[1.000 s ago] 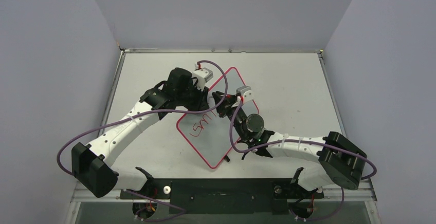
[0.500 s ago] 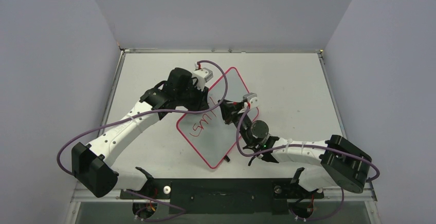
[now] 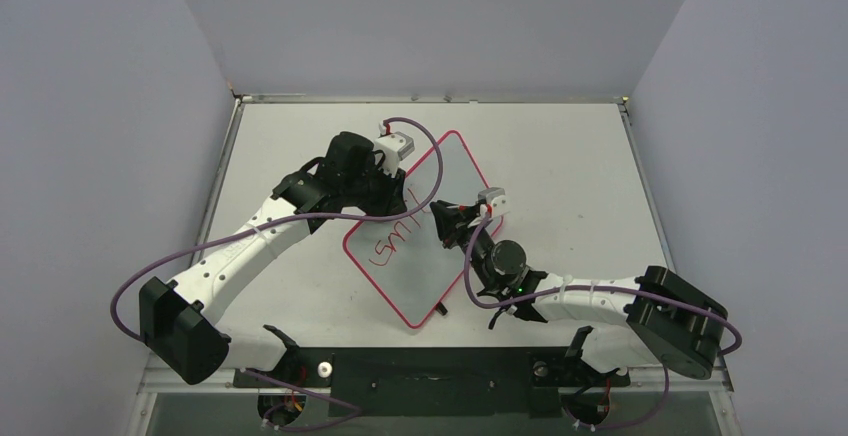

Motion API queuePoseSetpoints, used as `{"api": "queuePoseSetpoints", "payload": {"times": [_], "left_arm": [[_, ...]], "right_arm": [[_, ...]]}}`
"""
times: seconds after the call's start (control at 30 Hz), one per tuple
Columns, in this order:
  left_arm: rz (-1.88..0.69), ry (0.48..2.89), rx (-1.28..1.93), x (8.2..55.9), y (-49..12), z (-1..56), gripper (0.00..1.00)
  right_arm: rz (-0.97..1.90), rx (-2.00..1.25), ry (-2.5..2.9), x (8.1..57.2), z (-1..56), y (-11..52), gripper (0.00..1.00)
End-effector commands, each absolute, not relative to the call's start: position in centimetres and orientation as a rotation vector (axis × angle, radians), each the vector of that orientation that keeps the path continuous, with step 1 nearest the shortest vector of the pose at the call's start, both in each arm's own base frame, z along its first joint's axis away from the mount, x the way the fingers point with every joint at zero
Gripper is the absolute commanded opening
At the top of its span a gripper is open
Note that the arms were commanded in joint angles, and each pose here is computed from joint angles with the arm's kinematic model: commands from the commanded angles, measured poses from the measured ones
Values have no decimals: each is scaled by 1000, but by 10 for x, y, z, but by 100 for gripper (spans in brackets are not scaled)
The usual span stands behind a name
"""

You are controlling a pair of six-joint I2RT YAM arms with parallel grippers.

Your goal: Write a sentence on the whiteboard

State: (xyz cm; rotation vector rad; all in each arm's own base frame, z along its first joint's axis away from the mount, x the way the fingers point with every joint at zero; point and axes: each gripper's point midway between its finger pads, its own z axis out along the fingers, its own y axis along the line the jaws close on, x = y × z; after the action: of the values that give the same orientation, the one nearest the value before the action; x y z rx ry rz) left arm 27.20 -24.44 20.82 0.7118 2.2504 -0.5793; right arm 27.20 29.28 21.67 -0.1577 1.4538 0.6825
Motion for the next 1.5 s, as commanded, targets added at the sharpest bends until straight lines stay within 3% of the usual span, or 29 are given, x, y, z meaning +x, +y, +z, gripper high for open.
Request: {"api": "queuePoseSetpoints", "payload": {"times": [0.0, 0.77, 1.47], "left_arm": [[-344, 2258, 822, 280, -220, 184, 0], [-345, 2255, 822, 280, -219, 185, 0], [-347, 2258, 823, 280, -219, 184, 0]], "right_arm": [[653, -143, 1472, 275, 213, 287, 0], [619, -156, 1366, 284, 271, 284, 0], [608, -138, 1378, 301, 258, 293, 0]]}}
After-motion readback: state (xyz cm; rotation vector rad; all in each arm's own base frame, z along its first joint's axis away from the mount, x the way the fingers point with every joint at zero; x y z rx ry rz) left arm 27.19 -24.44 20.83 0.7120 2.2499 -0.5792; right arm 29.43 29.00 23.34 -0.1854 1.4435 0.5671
